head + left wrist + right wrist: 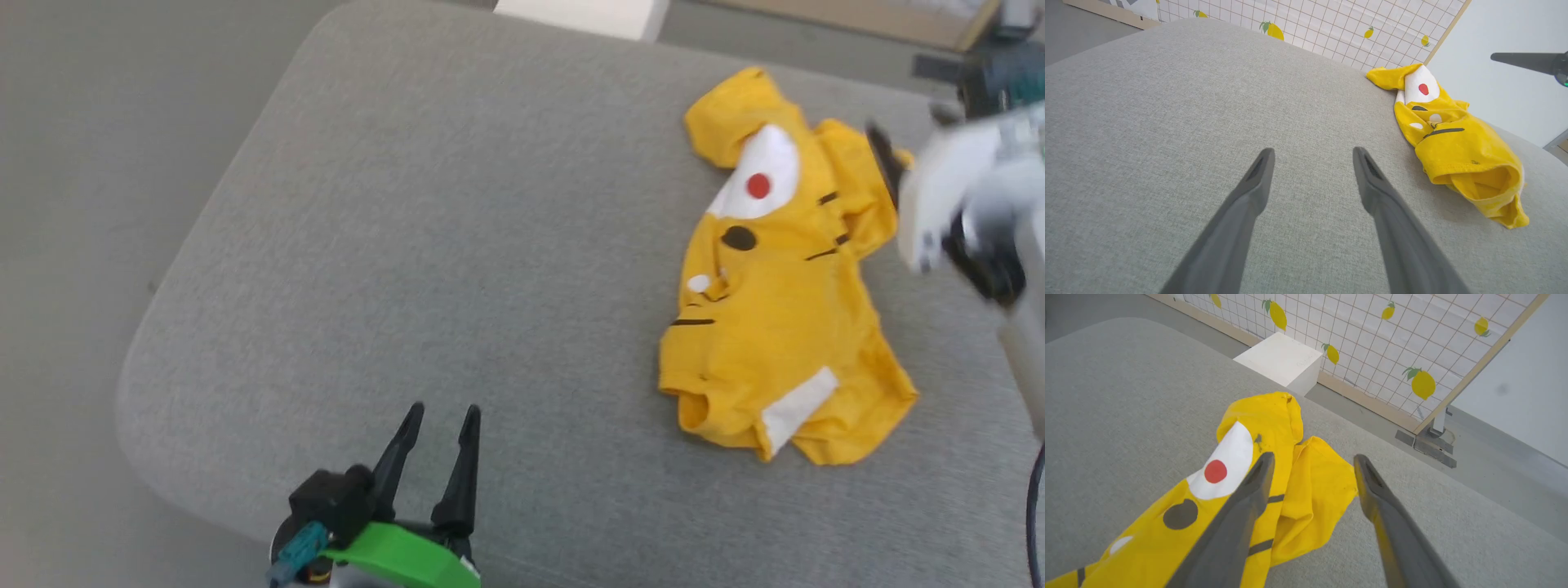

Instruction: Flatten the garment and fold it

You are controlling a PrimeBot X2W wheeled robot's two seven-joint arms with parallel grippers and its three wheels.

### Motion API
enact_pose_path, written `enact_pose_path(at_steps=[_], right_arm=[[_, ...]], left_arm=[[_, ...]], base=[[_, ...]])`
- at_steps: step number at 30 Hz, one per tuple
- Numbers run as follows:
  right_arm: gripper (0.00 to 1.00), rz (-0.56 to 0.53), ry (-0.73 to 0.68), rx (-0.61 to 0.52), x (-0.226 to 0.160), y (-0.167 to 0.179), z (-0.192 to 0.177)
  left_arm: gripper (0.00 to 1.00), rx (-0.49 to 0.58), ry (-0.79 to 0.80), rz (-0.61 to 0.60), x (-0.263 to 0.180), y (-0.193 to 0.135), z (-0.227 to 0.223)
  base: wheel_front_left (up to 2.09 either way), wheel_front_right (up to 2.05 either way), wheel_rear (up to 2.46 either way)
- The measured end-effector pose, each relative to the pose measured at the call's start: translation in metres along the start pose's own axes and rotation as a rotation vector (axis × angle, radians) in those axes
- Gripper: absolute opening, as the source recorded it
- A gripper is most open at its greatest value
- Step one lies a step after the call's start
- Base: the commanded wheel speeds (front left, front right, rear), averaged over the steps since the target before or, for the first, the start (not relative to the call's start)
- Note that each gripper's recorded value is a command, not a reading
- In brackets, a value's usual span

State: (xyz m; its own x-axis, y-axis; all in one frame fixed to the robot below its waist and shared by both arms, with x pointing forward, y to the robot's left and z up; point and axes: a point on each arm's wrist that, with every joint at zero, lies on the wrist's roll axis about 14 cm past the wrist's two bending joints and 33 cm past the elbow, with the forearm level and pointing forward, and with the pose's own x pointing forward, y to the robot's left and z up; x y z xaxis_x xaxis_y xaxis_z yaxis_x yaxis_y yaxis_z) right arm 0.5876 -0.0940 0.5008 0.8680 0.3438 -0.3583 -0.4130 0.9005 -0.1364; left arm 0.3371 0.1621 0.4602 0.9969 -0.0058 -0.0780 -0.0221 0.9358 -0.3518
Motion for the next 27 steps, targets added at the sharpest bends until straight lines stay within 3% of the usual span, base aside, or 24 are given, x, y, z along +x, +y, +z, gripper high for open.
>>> enact_pose_path(at_steps=[9,19,20,21,27], right_arm=[[1.0,-0.024,0.357,0.074,-0.084,-0.007,-0.143],[1.0,0.061,0.436,0.017,-0.083,0.022,-0.164],[0.9,0.074,0.44,0.008,-0.081,0.026,-0.164],[0.0,0.09,0.437,-0.003,-0.078,0.031,-0.163],[0.0,0.144,0.408,-0.038,-0.069,0.05,-0.154]], left_arm=[[1.0,-0.004,-0.004,-0.057,-0.005,-0.015,0.0],[1.0,0.002,0.014,-0.038,-0.001,-0.009,-0.005],[1.0,0.003,0.015,-0.033,-0.001,-0.007,-0.005],[1.0,0.004,0.016,-0.025,-0.001,-0.005,-0.005],[1.0,0.006,0.021,0.004,0.0,0.003,-0.006]], base=[[0.0,0.0,0.0],[0.0,0.0,0.0],[0.0,0.0,0.0],[0.0,0.0,0.0],[0.0,0.0,0.0]])
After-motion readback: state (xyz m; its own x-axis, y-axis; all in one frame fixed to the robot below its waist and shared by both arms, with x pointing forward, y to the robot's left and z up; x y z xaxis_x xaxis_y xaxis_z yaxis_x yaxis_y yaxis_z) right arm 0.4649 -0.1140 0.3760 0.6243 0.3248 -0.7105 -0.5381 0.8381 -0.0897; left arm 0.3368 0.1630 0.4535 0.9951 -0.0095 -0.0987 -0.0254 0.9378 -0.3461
